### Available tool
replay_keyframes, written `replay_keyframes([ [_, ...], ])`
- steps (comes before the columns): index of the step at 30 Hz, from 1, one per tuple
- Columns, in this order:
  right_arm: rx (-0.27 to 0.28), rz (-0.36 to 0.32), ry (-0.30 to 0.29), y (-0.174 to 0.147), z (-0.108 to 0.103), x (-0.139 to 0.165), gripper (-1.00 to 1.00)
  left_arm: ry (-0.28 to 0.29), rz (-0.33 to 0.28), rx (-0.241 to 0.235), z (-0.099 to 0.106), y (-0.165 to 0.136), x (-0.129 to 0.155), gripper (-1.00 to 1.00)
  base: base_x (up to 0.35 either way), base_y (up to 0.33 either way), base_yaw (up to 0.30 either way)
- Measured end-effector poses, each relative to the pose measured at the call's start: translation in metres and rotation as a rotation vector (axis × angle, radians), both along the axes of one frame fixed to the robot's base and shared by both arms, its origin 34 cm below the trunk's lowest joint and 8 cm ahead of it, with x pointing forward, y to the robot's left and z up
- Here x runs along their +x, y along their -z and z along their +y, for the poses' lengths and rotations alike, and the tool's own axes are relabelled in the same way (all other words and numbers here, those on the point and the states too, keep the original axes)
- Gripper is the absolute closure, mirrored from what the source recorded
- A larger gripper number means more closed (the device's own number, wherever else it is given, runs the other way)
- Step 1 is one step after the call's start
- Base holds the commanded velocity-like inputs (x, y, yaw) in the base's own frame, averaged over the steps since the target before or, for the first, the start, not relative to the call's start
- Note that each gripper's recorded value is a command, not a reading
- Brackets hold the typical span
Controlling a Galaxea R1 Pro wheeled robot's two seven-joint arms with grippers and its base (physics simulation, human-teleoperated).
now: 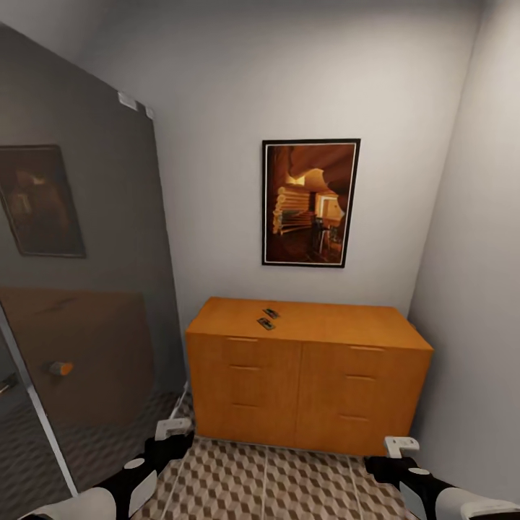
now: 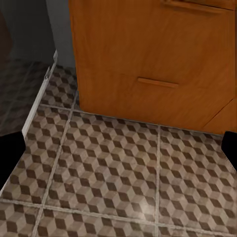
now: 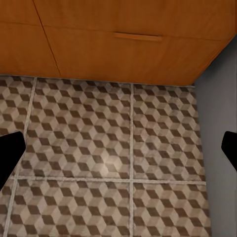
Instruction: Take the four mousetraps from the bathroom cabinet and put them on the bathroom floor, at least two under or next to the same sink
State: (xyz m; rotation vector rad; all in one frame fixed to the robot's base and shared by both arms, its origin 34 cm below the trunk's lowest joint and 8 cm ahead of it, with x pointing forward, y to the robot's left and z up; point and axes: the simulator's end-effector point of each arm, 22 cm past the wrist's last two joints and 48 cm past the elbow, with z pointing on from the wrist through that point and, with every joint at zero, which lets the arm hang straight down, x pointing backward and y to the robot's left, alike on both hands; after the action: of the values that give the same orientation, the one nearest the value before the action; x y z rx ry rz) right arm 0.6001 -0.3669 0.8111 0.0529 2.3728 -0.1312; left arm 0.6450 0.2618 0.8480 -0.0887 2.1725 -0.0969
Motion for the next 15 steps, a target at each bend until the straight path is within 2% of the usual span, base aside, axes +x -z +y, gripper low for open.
replay_keyframes([
  [6, 0.0, 0.001, 0.0, 0.0004, 0.0001, 0.0, -1.0, -0.001, -0.002, -0.002, 0.0, -0.0002, 0.0006, -1.0, 0.108, -0.071, 0.0],
  [15, -0.001, 0.0, -0.002, 0.0002, 0.0001, 0.0005, -1.0, 0.0, -0.003, -0.002, -0.0001, -0.0004, 0.0009, -1.0, 0.022, -0.015, 0.0],
])
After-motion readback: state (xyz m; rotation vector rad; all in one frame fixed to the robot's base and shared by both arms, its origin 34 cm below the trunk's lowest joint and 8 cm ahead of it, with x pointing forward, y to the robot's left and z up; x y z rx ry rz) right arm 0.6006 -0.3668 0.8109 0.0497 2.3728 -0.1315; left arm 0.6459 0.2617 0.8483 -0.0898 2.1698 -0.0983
